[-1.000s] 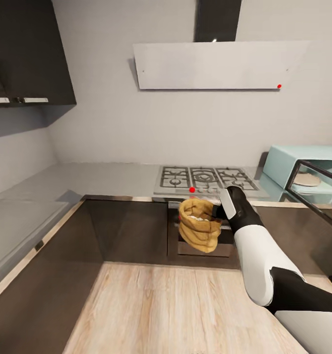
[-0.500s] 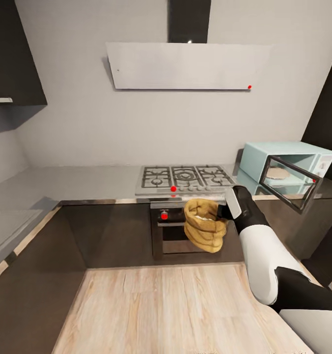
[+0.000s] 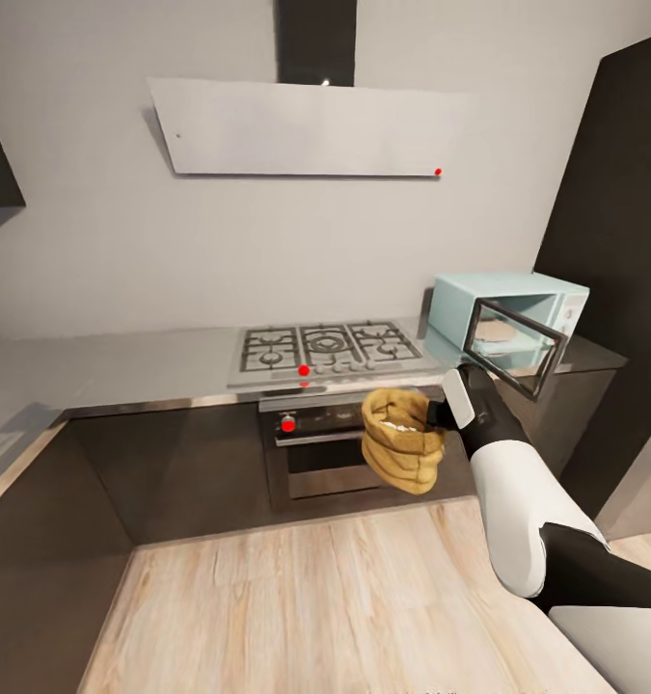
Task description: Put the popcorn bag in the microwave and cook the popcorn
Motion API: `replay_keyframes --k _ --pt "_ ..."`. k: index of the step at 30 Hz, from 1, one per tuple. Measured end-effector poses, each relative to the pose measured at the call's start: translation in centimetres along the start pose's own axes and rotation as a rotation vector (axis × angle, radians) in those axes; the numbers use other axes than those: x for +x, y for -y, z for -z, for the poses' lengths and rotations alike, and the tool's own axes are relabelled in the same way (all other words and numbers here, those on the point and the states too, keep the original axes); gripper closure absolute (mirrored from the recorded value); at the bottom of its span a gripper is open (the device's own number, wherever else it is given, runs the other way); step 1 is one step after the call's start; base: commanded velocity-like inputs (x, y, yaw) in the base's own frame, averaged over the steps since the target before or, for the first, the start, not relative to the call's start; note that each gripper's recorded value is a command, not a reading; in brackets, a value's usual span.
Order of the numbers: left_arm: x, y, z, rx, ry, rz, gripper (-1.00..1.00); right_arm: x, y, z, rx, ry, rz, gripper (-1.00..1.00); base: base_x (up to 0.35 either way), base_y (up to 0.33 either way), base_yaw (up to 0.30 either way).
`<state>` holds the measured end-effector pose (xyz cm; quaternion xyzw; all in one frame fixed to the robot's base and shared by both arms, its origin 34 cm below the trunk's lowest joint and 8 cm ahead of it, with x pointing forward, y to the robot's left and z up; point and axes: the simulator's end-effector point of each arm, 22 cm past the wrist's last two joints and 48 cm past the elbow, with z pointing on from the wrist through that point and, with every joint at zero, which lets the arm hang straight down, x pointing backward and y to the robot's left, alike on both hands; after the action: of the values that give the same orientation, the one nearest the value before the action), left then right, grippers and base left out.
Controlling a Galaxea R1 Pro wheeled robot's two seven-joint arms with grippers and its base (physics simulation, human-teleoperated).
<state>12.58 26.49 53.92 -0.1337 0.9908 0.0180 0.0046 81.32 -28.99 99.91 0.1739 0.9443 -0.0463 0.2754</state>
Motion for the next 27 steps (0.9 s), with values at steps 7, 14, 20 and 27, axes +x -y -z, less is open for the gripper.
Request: replay_keyframes --k 7,14,20,27 --pt "-0.04 0.01 0.0 0.0 0.002 0.0 -1.0 -0.01 0.02 0.02 0.0 0.0 0.0 1.0 0.0 0.0 -0.25" --pt "-0.04 -0.09 0.0 -0.001 0.001 0.001 -1.0 -0.02 0.07 0.02 0.002 0.0 0.0 1.0 0.0 0.0 -0.25" --pt "-0.04 0.01 0.0 0.0 0.001 0.002 -1.0 -0.04 0.14 0.01 0.003 0.0 0.0 1.0 0.0 0.0 -0.25" --pt "0.0 -0.05 0.0 -0.001 0.0 0.001 -1.0 -0.05 0.18 0.01 0.004 0.0 0.0 1.0 0.0 0.0 -0.25"
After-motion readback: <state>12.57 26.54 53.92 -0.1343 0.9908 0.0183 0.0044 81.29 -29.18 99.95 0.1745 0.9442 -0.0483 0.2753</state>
